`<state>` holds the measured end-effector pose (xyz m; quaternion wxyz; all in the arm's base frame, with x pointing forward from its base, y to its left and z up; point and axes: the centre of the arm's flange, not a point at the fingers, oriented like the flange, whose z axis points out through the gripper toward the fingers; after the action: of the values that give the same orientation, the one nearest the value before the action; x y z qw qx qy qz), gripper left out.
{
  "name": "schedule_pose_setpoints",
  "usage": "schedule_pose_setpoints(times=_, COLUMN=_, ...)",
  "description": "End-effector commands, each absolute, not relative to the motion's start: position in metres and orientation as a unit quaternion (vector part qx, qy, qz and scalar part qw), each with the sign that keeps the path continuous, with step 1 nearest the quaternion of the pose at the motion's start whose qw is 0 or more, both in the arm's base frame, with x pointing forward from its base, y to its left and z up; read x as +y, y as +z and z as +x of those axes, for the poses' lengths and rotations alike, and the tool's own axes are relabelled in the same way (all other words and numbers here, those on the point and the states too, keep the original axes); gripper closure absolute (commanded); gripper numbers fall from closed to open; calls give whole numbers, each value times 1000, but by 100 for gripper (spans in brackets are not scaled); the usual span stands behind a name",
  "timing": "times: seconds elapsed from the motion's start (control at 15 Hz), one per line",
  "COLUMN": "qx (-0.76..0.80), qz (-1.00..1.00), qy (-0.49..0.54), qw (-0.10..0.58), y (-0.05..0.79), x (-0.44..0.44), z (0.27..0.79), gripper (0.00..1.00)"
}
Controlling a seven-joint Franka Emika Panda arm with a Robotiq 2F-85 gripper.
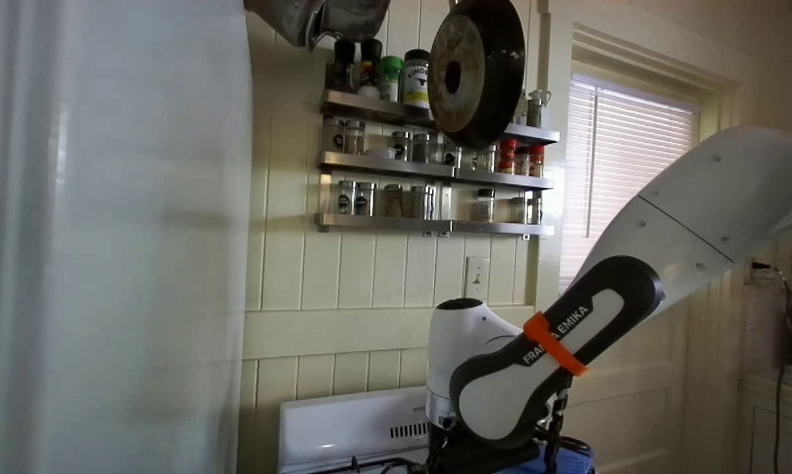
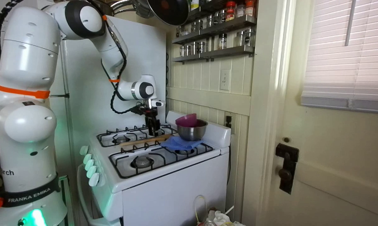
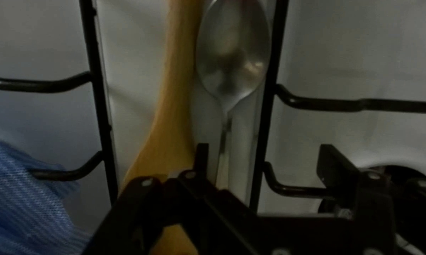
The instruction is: Put the silver spoon in the silver bowl
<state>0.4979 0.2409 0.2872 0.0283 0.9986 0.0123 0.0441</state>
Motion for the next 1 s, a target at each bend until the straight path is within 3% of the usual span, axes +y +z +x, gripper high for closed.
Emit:
schedule_pose_setpoints(times=0.0, qx=30, qz=999, qy=31, qw=24, y=279, x=249, z=507, gripper=21)
schedule_pose_setpoints(times=0.67, qx=21, qz=1000, qy=10, qw=12, y=270, x=245, z=505, gripper=16)
schedule_pose_setpoints(times=0.8, qx=8, qz=1000, qy=6, qw=8, y=270, x=240, z=505, gripper=24)
schedule_pose_setpoints(times=0.93, qx=-3, qz=1000, qy=6, qw=2, y=272, x=234, z=506, gripper=48)
